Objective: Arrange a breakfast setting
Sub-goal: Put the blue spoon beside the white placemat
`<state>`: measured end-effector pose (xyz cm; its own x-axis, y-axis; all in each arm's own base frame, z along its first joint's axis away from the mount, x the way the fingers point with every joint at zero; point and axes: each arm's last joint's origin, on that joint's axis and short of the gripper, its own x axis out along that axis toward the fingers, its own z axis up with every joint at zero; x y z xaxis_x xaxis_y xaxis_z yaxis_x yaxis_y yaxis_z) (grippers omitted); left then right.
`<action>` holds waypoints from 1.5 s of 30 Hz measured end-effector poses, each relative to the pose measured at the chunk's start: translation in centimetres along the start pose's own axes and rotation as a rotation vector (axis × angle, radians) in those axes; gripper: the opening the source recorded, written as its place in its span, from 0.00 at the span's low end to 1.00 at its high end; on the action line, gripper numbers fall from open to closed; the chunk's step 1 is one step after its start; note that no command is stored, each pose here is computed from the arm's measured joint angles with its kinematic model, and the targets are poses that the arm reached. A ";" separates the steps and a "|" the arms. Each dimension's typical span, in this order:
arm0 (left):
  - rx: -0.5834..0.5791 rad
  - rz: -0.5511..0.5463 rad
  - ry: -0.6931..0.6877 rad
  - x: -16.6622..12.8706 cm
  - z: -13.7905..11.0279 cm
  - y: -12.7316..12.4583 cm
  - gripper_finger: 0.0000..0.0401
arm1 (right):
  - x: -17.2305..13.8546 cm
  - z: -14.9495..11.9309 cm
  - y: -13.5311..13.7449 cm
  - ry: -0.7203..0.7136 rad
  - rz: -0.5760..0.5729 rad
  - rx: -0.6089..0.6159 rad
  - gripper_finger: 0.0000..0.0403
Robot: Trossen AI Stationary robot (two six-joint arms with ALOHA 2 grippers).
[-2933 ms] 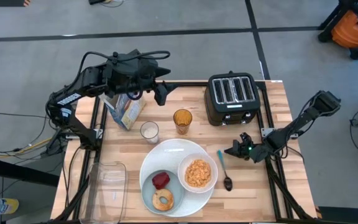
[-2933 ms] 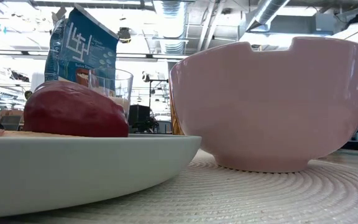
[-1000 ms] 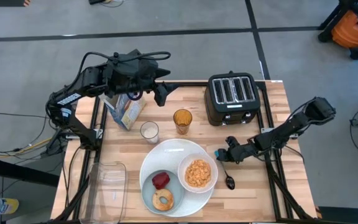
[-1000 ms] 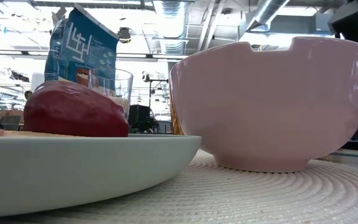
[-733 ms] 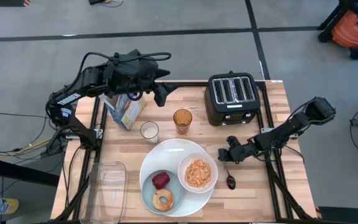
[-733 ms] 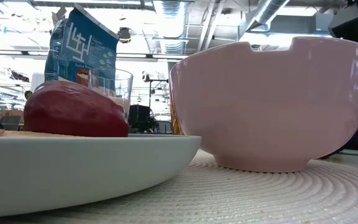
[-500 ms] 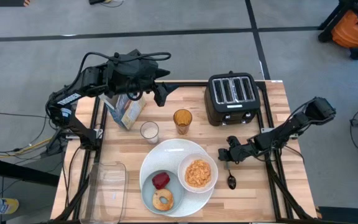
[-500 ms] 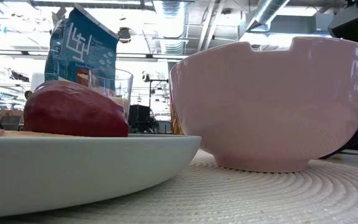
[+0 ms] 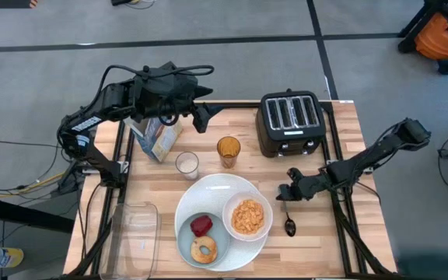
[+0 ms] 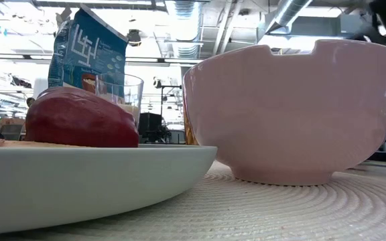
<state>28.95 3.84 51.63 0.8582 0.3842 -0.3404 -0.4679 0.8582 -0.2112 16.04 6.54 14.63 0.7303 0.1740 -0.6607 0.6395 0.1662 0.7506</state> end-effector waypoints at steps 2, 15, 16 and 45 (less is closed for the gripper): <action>0.000 0.000 0.000 0.0 0.0 0.0 0.80 | -0.7 -0.3 -0.7 0.044 -0.060 -0.014 0.14; 0.001 0.000 0.001 0.0 0.0 0.0 0.80 | -3.1 -1.9 -2.8 0.122 -0.225 0.028 0.14; 0.002 -0.001 0.001 0.0 0.0 0.0 0.80 | -3.0 -2.0 -2.8 0.123 -0.228 0.025 0.14; -0.012 -0.002 0.002 0.0 0.0 0.0 0.80 | 1.7 -5.2 -2.0 0.199 -0.130 0.061 0.14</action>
<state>28.95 3.83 51.63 0.8589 0.3817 -0.3414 -0.4686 0.8547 -0.2234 14.74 11.57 11.90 0.5831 0.3433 -0.7363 0.7427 0.1420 0.6544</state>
